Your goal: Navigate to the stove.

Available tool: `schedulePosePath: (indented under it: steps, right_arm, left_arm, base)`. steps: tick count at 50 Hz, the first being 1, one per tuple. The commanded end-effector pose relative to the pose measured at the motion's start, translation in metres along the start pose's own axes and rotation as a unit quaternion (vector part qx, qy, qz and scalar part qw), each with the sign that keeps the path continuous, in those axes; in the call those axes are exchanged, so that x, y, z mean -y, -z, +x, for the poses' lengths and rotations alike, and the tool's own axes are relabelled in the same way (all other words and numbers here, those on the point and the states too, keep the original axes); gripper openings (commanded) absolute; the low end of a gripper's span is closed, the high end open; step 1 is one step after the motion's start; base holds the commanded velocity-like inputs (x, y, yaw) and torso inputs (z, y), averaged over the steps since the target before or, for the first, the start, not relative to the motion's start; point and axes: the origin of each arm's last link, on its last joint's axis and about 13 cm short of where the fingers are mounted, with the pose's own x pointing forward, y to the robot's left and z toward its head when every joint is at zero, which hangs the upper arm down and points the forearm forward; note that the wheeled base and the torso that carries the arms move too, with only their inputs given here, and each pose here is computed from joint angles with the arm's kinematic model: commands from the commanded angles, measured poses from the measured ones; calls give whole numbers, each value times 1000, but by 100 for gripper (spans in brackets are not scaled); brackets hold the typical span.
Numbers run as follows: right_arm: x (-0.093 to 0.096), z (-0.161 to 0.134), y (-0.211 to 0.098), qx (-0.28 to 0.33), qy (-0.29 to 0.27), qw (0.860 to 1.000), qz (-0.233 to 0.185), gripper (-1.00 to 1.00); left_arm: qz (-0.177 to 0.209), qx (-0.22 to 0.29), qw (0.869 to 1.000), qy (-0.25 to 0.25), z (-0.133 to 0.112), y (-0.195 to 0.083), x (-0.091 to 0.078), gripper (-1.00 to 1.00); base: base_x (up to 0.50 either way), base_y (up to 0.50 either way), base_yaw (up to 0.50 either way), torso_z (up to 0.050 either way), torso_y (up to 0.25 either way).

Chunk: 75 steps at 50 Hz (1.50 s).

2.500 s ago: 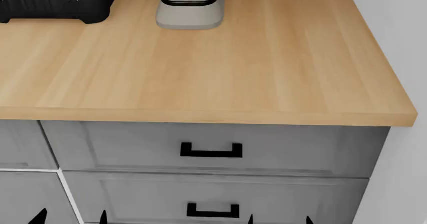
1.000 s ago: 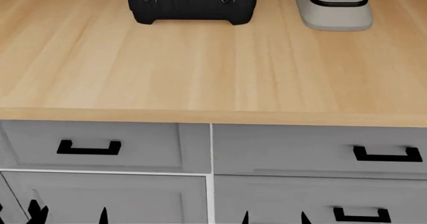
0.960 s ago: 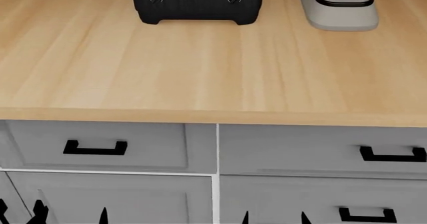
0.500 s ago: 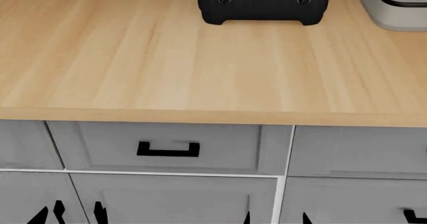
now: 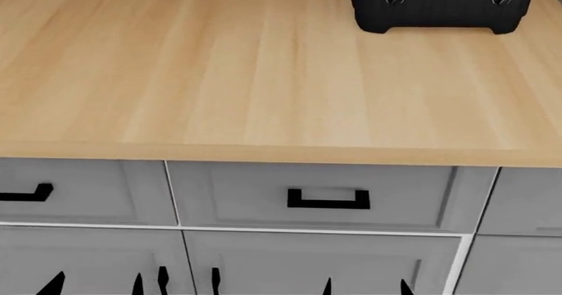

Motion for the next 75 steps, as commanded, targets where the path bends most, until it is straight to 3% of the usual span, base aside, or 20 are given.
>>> schedulePosePath:
  steps: [1,75]
  right_arm:
    - [0,0,0,-1,1,1000,-1,100]
    - [-1,-1,-1,4,-4,1000,-4,100]
  left_arm:
    - [2,1,1000,2,0,0,0,100]
    - [0,-4,1000,2,0,-1,0,100]
  base:
    - [0,500,0,0,0]
    - [0,500,0,0,0]
